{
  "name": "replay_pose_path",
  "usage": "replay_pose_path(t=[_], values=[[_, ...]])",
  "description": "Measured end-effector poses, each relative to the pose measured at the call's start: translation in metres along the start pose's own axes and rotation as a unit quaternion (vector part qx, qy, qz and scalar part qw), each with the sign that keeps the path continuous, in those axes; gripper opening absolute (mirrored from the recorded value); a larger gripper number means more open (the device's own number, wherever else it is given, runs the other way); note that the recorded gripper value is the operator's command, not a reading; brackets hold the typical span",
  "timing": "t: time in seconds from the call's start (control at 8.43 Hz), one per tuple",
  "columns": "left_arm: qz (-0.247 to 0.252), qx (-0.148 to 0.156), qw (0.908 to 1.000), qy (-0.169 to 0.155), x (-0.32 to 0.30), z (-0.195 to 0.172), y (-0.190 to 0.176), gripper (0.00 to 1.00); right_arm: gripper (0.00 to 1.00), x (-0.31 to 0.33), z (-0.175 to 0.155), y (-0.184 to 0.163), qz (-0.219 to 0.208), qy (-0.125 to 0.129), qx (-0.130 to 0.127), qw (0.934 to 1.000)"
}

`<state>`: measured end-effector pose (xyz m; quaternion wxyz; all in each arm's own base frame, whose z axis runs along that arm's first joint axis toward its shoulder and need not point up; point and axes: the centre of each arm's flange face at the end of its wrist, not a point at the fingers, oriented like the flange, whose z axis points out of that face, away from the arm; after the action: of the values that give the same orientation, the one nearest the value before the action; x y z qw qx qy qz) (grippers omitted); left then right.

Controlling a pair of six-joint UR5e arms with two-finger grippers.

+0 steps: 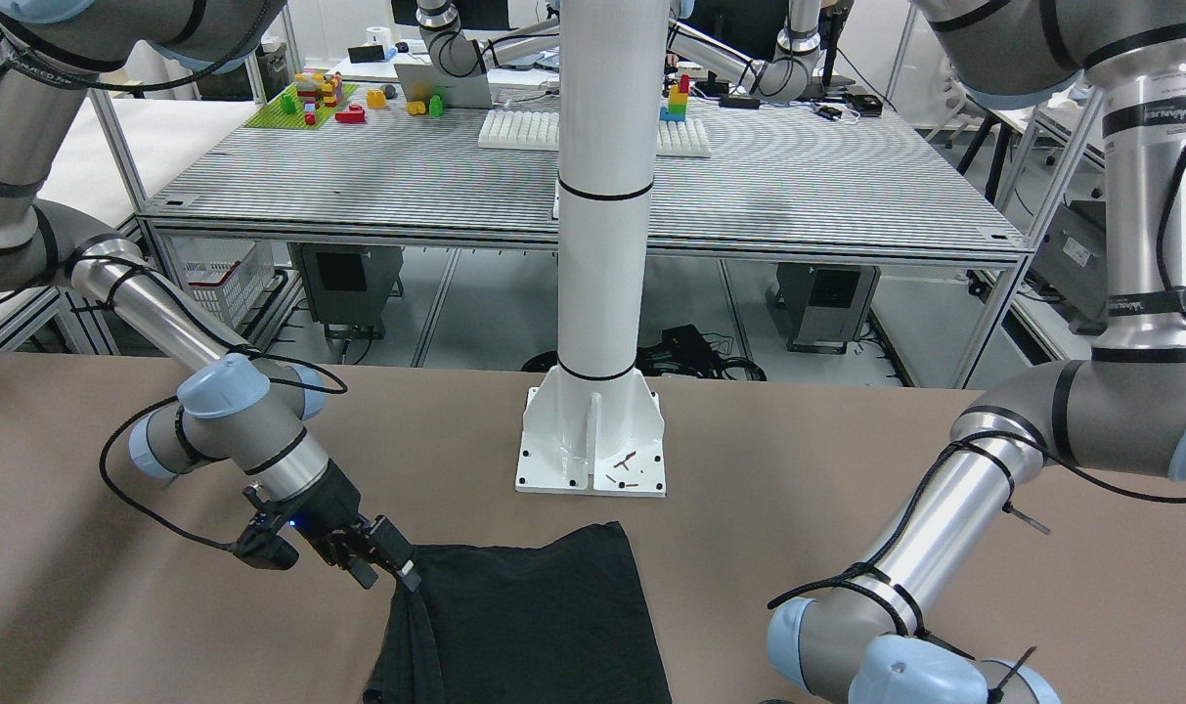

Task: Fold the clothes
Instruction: 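Move the right gripper to the folded edge farthest from the robot, then pinch the far corner of the shirt with the right gripper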

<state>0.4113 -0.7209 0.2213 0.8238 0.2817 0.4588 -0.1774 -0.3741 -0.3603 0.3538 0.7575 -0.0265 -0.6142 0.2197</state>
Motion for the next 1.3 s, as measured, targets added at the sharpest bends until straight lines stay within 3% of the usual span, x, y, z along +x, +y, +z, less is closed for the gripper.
replay_pose_path(t=[0.24,0.47,0.71,0.95,1.3], values=[[0.002,-0.004,1.0,0.003,0.001,0.0,0.0,0.94,0.94,-0.051,0.02,-0.016,-0.041,0.059,0.046,0.9963],[0.003,-0.004,1.0,0.005,0.002,0.0,0.001,0.94,0.94,-0.077,0.034,-0.033,-0.115,0.109,0.105,0.9818],[0.004,-0.005,1.0,0.006,0.002,0.0,0.001,0.94,0.94,-0.114,0.076,-0.053,-0.159,0.141,0.153,0.9652],[0.006,-0.006,1.0,0.005,0.002,0.001,0.001,0.94,0.9,-0.151,0.125,-0.072,-0.184,0.166,0.183,0.9515],[0.014,-0.008,0.9999,0.005,-0.003,0.0,-0.007,0.94,0.83,-0.175,0.166,-0.09,-0.2,0.195,0.206,0.9377]])
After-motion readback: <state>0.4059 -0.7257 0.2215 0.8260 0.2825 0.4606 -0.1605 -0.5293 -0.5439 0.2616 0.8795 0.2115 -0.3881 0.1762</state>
